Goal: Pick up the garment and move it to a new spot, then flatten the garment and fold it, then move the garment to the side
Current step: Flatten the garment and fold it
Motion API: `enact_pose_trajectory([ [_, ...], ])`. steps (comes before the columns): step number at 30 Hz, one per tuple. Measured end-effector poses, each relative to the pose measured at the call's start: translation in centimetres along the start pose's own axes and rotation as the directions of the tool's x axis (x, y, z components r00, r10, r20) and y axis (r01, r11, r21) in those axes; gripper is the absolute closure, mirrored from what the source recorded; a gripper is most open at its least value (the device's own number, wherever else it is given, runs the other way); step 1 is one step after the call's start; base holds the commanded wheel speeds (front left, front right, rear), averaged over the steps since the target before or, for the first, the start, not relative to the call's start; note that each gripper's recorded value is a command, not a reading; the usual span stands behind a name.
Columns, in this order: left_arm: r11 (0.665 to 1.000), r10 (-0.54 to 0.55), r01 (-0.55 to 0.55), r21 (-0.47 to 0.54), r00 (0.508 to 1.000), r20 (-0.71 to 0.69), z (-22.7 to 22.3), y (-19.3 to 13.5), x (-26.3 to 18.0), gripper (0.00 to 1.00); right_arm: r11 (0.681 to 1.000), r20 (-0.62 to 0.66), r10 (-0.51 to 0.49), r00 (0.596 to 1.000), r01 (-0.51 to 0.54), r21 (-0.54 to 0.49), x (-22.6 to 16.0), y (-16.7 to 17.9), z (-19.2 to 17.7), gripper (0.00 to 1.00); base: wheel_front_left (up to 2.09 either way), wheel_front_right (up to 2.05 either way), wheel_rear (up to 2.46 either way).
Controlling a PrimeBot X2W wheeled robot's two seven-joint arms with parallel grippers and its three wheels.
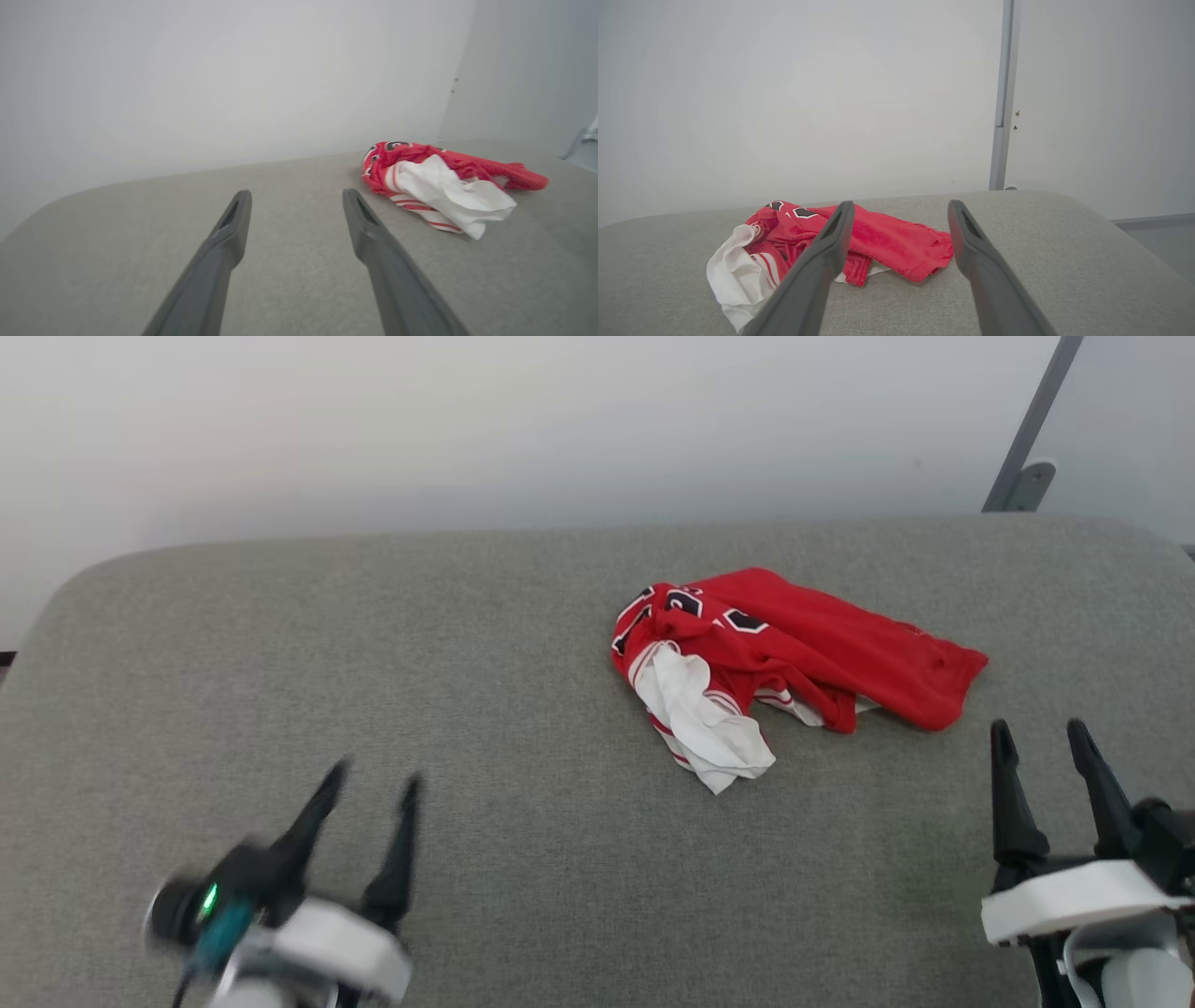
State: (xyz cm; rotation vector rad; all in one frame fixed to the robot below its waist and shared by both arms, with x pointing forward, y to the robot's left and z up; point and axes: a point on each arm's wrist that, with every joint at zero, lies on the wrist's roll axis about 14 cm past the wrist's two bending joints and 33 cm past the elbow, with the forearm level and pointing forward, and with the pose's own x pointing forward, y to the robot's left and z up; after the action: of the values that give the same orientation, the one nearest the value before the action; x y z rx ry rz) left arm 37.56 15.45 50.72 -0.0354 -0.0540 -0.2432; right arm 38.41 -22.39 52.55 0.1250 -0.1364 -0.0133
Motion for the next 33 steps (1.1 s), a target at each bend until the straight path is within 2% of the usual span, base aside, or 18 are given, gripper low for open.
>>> enact_pose_trajectory([
  [3, 0.992, -0.126, 0.127, 0.024, 0.992, -0.013, 1.9, -1.7, 3.6, 0.00, 1.000, 0.008, -0.006, 1.000, 0.005, 0.013, 0.6, 0.2, 0.1, 0.00, 0.00, 0.00, 0.00],
  [6, 0.977, -0.208, 0.201, -0.068, 0.971, -0.116, 2.1, -3.3, 6.7, 0.00, 1.000, 0.003, -0.010, 1.000, 0.010, 0.026, 0.9, 0.4, -0.3, 0.00, 0.00, 0.00, 0.00],
  [9, 0.955, -0.286, 0.250, -0.157, 0.918, -0.275, 0.9, -4.7, 8.8, 0.00, 0.999, -0.005, -0.016, 1.000, 0.016, 0.034, 1.3, 0.4, -0.7, 0.00, 0.00, 0.00, 0.00],
  [11, 0.940, -0.327, 0.253, -0.228, 0.854, -0.404, -0.6, -5.5, 9.8, 0.00, 0.999, -0.010, -0.023, 1.000, 0.023, 0.038, 1.5, 0.3, -1.0, 0.00, 0.00, 0.00, 0.00],
  [12, 0.940, -0.327, 0.253, -0.228, 0.854, -0.404, -0.6, -5.5, 9.8, 0.00, 0.999, -0.010, -0.023, 1.000, 0.023, 0.038, 1.5, 0.3, -1.0, 0.00, 0.00, 0.00, 0.00],
  [13, 0.921, -0.377, 0.252, -0.298, 0.775, -0.508, -2.5, -6.9, 10.2, 0.00, 0.998, -0.012, -0.039, 0.999, 0.039, 0.041, 1.6, 0.0, -1.1, 0.00, 0.00, 0.00, 0.00],
  [14, 0.921, -0.377, 0.252, -0.298, 0.775, -0.508, -2.5, -6.9, 10.2, 0.00, 0.998, -0.012, -0.039, 0.999, 0.039, 0.041, 1.6, 0.0, -1.1, 0.00, 0.00, 0.00, 0.00],
  [16, 0.886, -0.443, 0.227, -0.405, 0.675, -0.590, -4.1, -9.0, 10.3, 0.00, 0.997, -0.016, -0.059, 0.998, 0.059, 0.046, 1.4, -0.5, -1.3, 0.00, 0.00, 0.00, 0.00],
  [17, 0.875, -0.470, 0.239, -0.420, 0.623, -0.625, -4.7, -10.0, 10.2, 0.00, 0.996, -0.019, -0.070, 0.997, 0.071, 0.050, 1.4, -0.8, -1.4, 0.00, 0.00, 0.00, 0.00],
  [18, 0.864, -0.492, 0.243, -0.440, 0.585, -0.644, -5.0, -10.8, 10.4, 0.00, 0.995, -0.024, -0.081, 0.996, 0.082, 0.050, 1.3, -1.2, -1.6, 0.00, 0.00, 0.00, 0.00],
  [21, 0.841, -0.531, 0.222, -0.494, 0.515, -0.673, -5.6, -12.3, 11.3, 0.00, 0.993, -0.026, -0.107, 0.994, 0.108, 0.048, 1.5, -1.9, -1.7, 0.00, 0.00, 0.00, 0.00],
  [25, 0.825, -0.559, 0.219, -0.522, 0.457, -0.692, -6.9, -14.1, 12.2, 0.00, 0.988, -0.034, -0.148, 0.988, 0.149, 0.040, 1.1, -3.3, -1.9, 0.00, 0.00, 0.00, 0.00],
  [31, 0.809, -0.584, 0.234, -0.540, 0.422, -0.693, -8.4, -16.2, 13.5, 0.00, 0.981, -0.045, -0.193, 0.980, 0.194, 0.027, 0.7, -4.8, -2.1, 0.00, 0.00, 0.00, 0.00],
  [32, 0.807, -0.586, 0.233, -0.542, 0.422, -0.692, -8.7, -16.3, 13.7, 0.50, 0.980, -0.047, -0.198, 0.979, 0.200, 0.025, 0.6, -5.0, -2.2, 0.00, 0.00, 0.00, 0.00],
  [33, 0.808, -0.585, 0.234, -0.540, 0.423, -0.692, -8.9, -16.5, 13.8, 0.87, 0.979, -0.047, -0.203, 0.978, 0.204, 0.024, 0.6, -5.1, -2.2, 0.00, 0.00, 0.00, 0.00],
])
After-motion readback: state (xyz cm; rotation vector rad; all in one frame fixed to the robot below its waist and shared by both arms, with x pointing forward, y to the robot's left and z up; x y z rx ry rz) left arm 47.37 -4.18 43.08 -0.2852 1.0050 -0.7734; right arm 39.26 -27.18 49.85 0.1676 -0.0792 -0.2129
